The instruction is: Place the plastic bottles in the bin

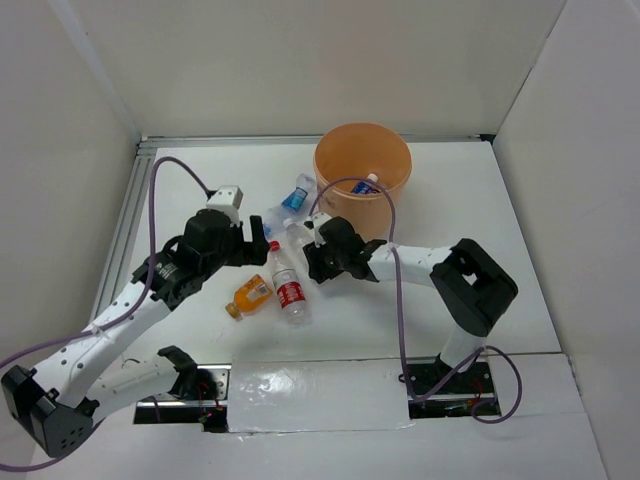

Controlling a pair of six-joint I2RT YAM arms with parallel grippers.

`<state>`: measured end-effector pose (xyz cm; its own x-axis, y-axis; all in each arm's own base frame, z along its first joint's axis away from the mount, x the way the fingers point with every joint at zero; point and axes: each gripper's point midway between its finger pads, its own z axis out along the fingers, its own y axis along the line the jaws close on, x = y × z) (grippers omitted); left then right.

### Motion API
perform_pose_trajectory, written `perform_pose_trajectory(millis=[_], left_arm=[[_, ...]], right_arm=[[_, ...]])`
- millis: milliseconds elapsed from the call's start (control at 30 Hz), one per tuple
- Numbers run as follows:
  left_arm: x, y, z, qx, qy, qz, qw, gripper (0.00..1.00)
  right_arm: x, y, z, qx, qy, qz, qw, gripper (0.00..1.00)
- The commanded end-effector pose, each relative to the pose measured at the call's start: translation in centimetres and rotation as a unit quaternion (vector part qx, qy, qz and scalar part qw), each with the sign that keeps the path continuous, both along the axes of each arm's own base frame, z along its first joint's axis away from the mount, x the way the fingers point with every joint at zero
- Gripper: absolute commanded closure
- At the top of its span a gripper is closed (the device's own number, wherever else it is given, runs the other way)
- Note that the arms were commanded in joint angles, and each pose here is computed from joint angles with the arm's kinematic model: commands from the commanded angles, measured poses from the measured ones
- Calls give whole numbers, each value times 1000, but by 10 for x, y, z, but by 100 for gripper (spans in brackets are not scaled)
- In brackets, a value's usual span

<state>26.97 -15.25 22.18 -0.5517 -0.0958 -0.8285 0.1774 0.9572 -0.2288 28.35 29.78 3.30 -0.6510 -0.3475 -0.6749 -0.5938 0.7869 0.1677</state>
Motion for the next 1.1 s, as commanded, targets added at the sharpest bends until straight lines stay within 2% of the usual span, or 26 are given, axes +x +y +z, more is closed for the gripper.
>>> perform_pose_trajectory(millis=[0, 100, 267, 433, 500, 667, 700, 800, 900, 1033, 1067], left_arm=[[-24, 14, -19, -14, 56, 38, 998, 1], [-43, 17, -42, -21, 117, 54, 992, 1], [-62, 15, -79, -13, 185, 56, 981, 1], [-69, 8, -124, 20, 265, 54, 963, 1], [-63, 4, -132, 21, 264, 56, 963, 1], [-52, 6, -149, 53, 266, 64, 960, 1], [-50, 6, -156, 62, 272, 68, 958, 1], [-45, 7, -164, 83, 277, 64, 955, 1], [-41, 6, -177, 102, 288, 65, 950, 1], [-36, 6, -189, 118, 299, 71, 944, 1], [-37, 7, -192, 121, 303, 71, 942, 1]], right_arm=[[12, 30, 34, 38, -33, 49, 998, 58], [4, 35, 66, 50, -57, 91, 993, 67], [-25, 40, 149, 76, -168, 168, 968, 68], [-34, 33, 199, 87, -246, 181, 948, 70], [-28, 30, 233, 96, -287, 171, 938, 70], [20, 8, 304, 115, -366, 104, 918, 70], [42, -8, 309, 104, -377, 78, 917, 70], [73, -26, 334, 106, -404, 49, 907, 70], [110, -54, 340, 90, -414, 16, 906, 66], [145, -89, 311, 65, -370, 1, 927, 51], [149, -94, 307, 62, -362, 1, 930, 39]])
